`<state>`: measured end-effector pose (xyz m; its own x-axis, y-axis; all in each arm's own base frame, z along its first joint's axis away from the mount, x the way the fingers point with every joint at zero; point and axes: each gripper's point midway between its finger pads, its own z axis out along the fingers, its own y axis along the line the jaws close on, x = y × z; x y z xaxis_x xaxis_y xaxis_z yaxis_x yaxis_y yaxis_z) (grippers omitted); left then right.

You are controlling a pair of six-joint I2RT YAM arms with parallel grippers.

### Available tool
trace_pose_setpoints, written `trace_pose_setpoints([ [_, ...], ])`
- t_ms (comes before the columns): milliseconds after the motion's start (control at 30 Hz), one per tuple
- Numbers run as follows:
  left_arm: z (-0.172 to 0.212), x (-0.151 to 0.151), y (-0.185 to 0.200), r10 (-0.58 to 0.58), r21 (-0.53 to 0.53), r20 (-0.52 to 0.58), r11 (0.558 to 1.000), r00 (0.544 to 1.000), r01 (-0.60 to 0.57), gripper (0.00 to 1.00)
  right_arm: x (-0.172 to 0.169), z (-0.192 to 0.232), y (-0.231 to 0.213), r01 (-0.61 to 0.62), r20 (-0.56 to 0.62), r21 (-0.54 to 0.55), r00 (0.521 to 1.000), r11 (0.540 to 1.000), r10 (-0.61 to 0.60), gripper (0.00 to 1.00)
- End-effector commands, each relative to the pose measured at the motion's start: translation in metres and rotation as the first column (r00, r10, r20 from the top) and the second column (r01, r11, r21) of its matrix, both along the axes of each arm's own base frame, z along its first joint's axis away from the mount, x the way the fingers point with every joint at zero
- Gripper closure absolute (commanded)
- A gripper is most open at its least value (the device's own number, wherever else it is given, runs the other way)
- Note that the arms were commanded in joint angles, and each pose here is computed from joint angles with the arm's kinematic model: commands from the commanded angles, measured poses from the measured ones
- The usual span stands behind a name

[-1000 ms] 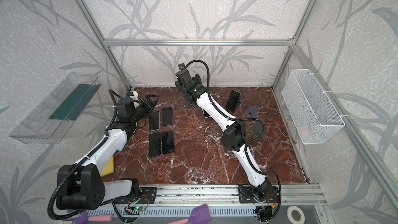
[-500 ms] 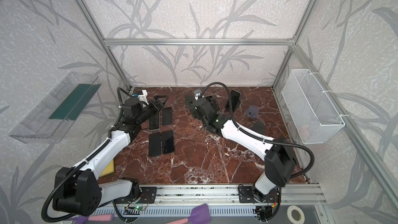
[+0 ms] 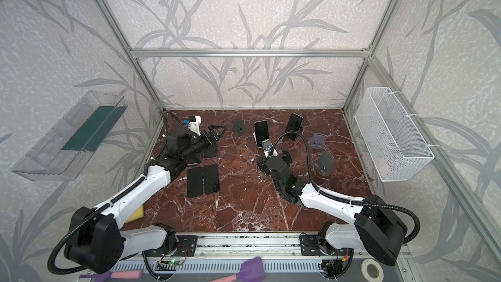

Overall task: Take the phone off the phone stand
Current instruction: 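Reach the right gripper to the teal-edged phone on the white stand and grasp it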

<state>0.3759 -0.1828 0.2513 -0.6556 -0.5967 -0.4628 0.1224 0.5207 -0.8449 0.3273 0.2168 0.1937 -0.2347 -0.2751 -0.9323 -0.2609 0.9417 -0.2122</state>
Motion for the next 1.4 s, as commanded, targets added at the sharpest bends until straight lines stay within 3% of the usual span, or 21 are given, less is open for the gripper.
trace_pose_setpoints([
  [0,-0.006,0.004,-0.007,-0.022,-0.034,-0.043,0.999,0.999,0.02,0.1,0.011,0.028,0.023,-0.03,0.019,0.094,0.999,0.995,0.029,0.1],
  [267,-0.017,0.006,-0.003,-0.002,0.008,-0.073,1.0,0.997,0.002,0.1,0.024,0.029,0.042,-0.068,-0.019,0.155,0.997,0.986,0.072,0.12],
  [500,-0.017,0.007,0.001,0.011,0.016,-0.077,1.0,0.997,-0.01,0.1,0.033,0.018,0.037,-0.083,-0.086,0.132,0.992,0.988,0.095,0.09],
  [667,-0.014,0.011,0.016,0.053,0.026,-0.066,0.998,0.996,-0.051,0.1,0.056,0.019,0.029,-0.106,-0.183,0.22,0.972,0.97,0.147,0.02],
  [833,-0.011,0.016,0.028,0.083,0.023,-0.057,0.996,0.995,-0.082,0.1,0.087,0.025,0.03,-0.121,-0.178,0.192,0.972,0.974,0.156,0.01],
  [1100,-0.009,0.02,0.036,0.099,0.008,-0.053,0.995,0.994,-0.098,0.1,0.136,0.03,0.034,-0.061,-0.213,0.2,0.972,0.978,0.104,0.01],
  [1367,-0.011,0.024,0.042,0.108,-0.009,-0.062,0.994,0.992,-0.109,0.1,0.168,-0.001,0.032,0.044,-0.257,0.171,0.966,0.984,0.002,0.01],
])
